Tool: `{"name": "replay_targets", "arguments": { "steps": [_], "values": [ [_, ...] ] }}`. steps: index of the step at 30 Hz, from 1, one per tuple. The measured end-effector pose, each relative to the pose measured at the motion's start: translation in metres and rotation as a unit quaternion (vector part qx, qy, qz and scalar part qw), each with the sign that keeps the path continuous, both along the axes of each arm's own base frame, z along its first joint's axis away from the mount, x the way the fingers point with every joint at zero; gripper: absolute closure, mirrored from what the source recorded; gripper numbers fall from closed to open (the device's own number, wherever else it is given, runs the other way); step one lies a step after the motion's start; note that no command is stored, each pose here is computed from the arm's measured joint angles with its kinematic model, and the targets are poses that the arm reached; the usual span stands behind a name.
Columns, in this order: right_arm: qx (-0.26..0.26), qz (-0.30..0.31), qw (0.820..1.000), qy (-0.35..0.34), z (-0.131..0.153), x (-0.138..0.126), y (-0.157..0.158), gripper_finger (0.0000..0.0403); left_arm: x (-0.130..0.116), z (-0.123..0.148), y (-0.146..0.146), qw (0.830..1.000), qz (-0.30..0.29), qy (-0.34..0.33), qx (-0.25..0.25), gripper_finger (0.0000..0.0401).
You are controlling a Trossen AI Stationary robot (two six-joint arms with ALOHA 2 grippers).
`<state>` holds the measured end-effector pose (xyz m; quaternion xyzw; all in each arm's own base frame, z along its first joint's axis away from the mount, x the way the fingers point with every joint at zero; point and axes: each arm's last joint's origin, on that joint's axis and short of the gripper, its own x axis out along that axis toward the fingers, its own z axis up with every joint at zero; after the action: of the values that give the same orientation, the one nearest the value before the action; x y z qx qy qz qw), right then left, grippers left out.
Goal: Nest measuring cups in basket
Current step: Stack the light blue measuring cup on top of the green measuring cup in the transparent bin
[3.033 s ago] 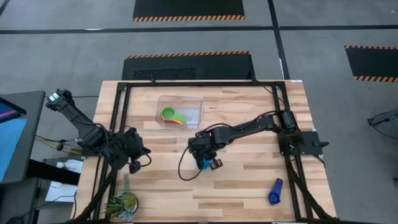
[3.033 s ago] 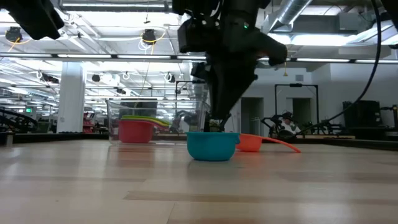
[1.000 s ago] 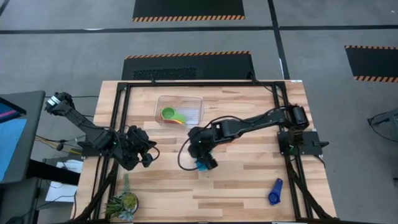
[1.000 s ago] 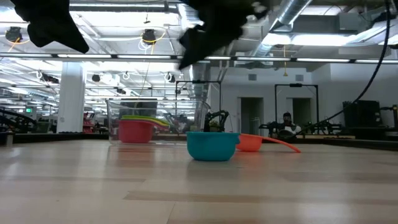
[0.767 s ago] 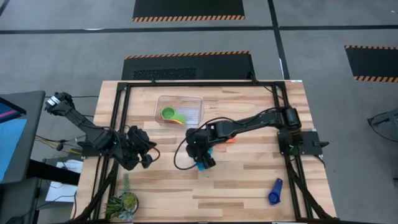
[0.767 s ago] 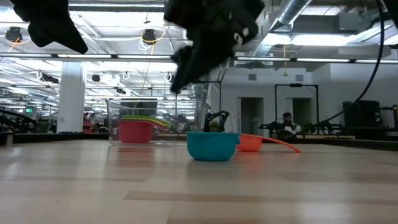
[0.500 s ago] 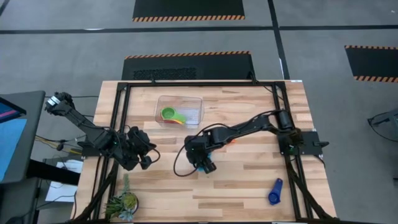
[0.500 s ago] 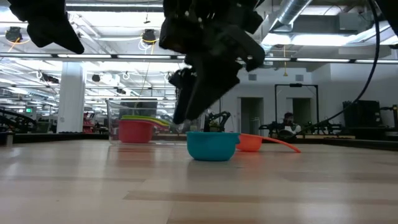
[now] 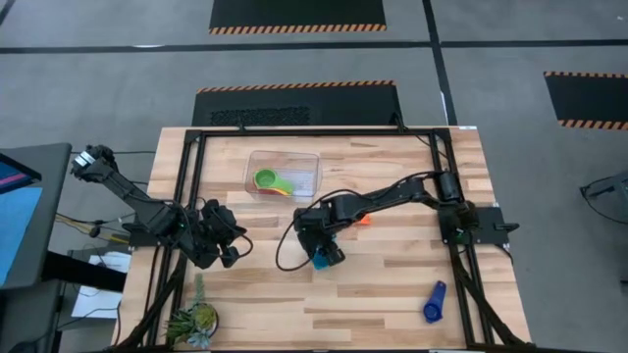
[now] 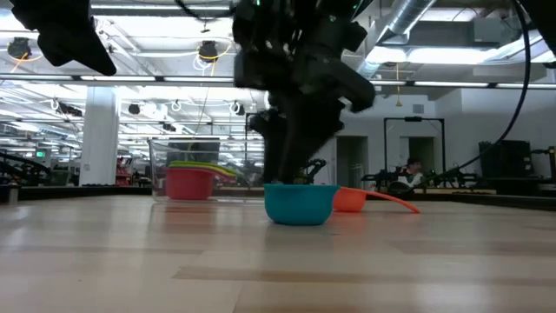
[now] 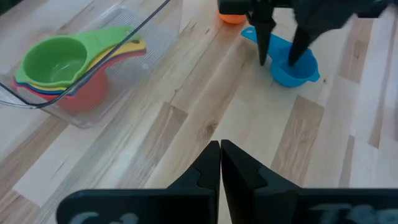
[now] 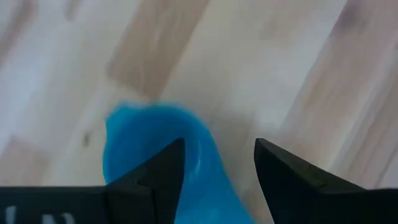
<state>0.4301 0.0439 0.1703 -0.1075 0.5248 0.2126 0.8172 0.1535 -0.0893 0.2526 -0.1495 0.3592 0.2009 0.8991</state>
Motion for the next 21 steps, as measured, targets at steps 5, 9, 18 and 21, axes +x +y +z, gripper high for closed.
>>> {"name": "replay_targets", "arguments": {
  "steps": [5, 9, 18, 21],
  "values": [
    [-0.009, 0.01, 0.999, 0.034, -0.0032, -0.0062, -0.0067, 0.0187, 0.0, 0.0, 0.0, 1.0, 0.002, -0.001, -0.002, 0.0401],
    [-0.012, 0.023, 0.999, 0.023, -0.0027, -0.0049, -0.0053, 0.0187, 0.0, 0.0, 0.0, 1.0, 0.003, -0.001, -0.003, 0.0401],
    [-0.011, 0.024, 1.0, 0.012, -0.0019, -0.0028, -0.0047, 0.0187, 0.0, 0.0, 0.0001, 1.0, 0.004, -0.002, -0.002, 0.0401],
    [-0.01, 0.024, 1.0, 0.003, -0.0013, -0.0014, -0.0042, 0.0187, 0.0, 0.0, 0.0001, 1.0, 0.004, -0.002, -0.002, 0.0401]
  ]
}}
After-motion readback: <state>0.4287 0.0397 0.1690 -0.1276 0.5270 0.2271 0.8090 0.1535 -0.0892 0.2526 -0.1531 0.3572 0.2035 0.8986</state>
